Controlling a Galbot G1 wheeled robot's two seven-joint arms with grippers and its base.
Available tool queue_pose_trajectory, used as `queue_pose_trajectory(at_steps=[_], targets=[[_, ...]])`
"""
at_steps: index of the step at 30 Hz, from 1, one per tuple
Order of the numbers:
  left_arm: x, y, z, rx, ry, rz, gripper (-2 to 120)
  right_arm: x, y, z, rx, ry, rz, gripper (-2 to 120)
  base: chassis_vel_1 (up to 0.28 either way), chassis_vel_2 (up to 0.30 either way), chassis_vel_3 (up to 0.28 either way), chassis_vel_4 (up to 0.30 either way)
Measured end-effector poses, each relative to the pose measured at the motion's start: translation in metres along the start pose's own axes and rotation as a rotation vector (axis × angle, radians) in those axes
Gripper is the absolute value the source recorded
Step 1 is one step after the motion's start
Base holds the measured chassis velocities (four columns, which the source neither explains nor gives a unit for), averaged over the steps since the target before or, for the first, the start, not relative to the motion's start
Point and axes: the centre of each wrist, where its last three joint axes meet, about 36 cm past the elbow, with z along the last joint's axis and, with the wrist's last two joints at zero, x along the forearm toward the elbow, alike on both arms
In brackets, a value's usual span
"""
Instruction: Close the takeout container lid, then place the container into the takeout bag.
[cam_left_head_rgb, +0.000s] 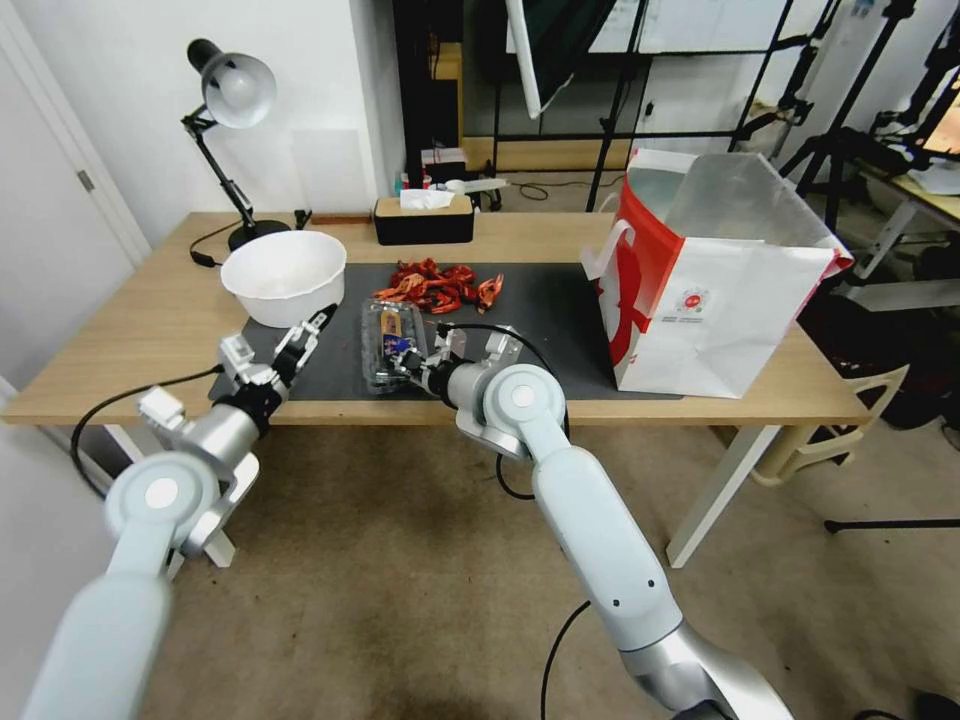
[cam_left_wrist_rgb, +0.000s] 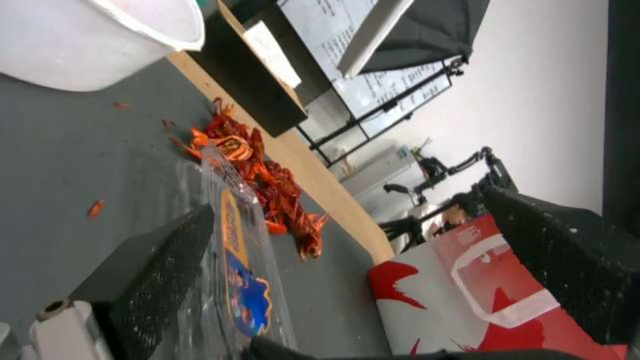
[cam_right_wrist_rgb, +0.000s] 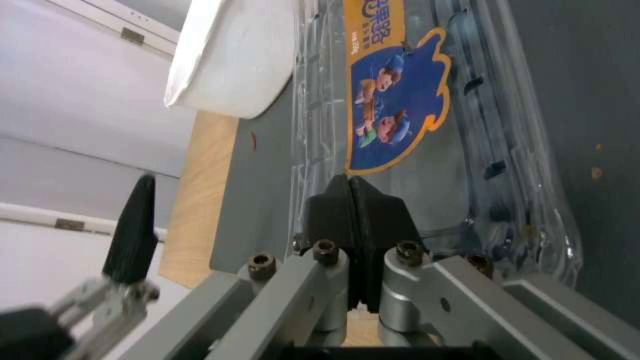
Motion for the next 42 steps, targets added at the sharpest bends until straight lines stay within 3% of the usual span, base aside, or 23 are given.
queue_pose_trajectory(at_steps=[8,15,21,33,42], targets=[[-0.018,0.010,-0.006,-0.037,0.063,-0.036,100,0.000,0.001,0.000,0.011,0.003,0.003,0,0.000,0.000,0.000,0.000],[-0.039,0.020,-0.003,-0.103,0.127,-0.073,100,0.000,0.002,-0.001,0.026,-0.001,0.006,0,0.000,0.000,0.000,0.000],[-0.054,0.028,0.000,-0.113,0.149,-0.098,100,0.000,0.002,-0.001,0.033,0.001,0.007,0,0.000,0.000,0.000,0.000],[-0.060,0.030,0.003,-0.132,0.190,-0.111,100,0.000,0.002,-0.001,0.034,0.004,0.006,0,0.000,0.000,0.000,0.000],[-0.070,0.028,0.006,-0.140,0.270,-0.089,100,0.001,0.001,0.003,0.042,0.007,0.004,0,0.000,0.000,0.000,0.000]])
